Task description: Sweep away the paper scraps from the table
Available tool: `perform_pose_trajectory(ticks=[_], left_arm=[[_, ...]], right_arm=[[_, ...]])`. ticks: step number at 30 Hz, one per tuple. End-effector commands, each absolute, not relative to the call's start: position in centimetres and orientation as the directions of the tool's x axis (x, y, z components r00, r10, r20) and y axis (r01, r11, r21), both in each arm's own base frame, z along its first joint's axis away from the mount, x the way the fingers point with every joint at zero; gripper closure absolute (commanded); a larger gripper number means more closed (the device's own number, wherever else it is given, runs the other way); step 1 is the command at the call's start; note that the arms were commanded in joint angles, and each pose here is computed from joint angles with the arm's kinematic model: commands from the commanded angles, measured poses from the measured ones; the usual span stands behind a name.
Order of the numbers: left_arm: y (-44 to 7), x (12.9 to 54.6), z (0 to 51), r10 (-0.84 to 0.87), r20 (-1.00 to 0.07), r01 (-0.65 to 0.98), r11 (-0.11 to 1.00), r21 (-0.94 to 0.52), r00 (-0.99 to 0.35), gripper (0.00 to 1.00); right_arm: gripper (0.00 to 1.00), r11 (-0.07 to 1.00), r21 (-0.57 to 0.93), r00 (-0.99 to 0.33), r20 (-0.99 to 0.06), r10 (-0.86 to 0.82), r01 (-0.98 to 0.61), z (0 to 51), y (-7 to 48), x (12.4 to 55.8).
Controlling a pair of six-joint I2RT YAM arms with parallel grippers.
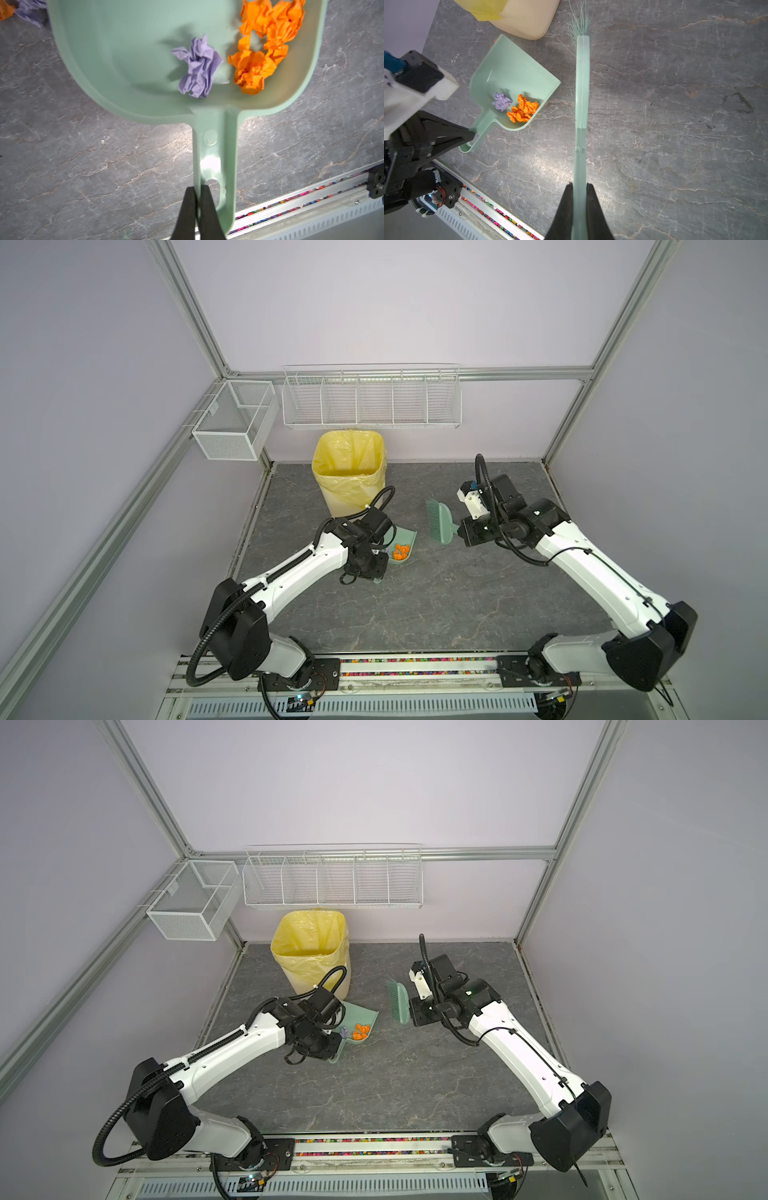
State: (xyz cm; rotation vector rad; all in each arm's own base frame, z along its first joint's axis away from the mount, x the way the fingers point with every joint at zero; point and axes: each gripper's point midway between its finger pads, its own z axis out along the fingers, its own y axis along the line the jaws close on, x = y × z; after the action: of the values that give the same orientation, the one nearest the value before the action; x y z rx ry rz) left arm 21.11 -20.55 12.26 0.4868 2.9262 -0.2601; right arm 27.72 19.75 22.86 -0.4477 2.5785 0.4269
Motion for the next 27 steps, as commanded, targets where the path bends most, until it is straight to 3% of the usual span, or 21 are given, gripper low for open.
perform_pose_trajectory(ticks=[1, 27], left_arm=[[-20.1, 21.5, 13.6, 0.283, -0.227, 0.318, 0.938, -0.139, -0.932, 1.00], [-20.4, 23.1, 21.4, 0.317, -0.354, 0.377, 0.919, -0.116, -0.880, 1.00]], right_arm=[[0.93, 0.908, 0.191, -0.834, -0.497, -0.238, -0.373, 22.2, 18.9, 27.4], [0.93, 0.927, 0.187, -0.857, -0.471, -0.207, -0.326, 20.8, 18.0, 26.7]])
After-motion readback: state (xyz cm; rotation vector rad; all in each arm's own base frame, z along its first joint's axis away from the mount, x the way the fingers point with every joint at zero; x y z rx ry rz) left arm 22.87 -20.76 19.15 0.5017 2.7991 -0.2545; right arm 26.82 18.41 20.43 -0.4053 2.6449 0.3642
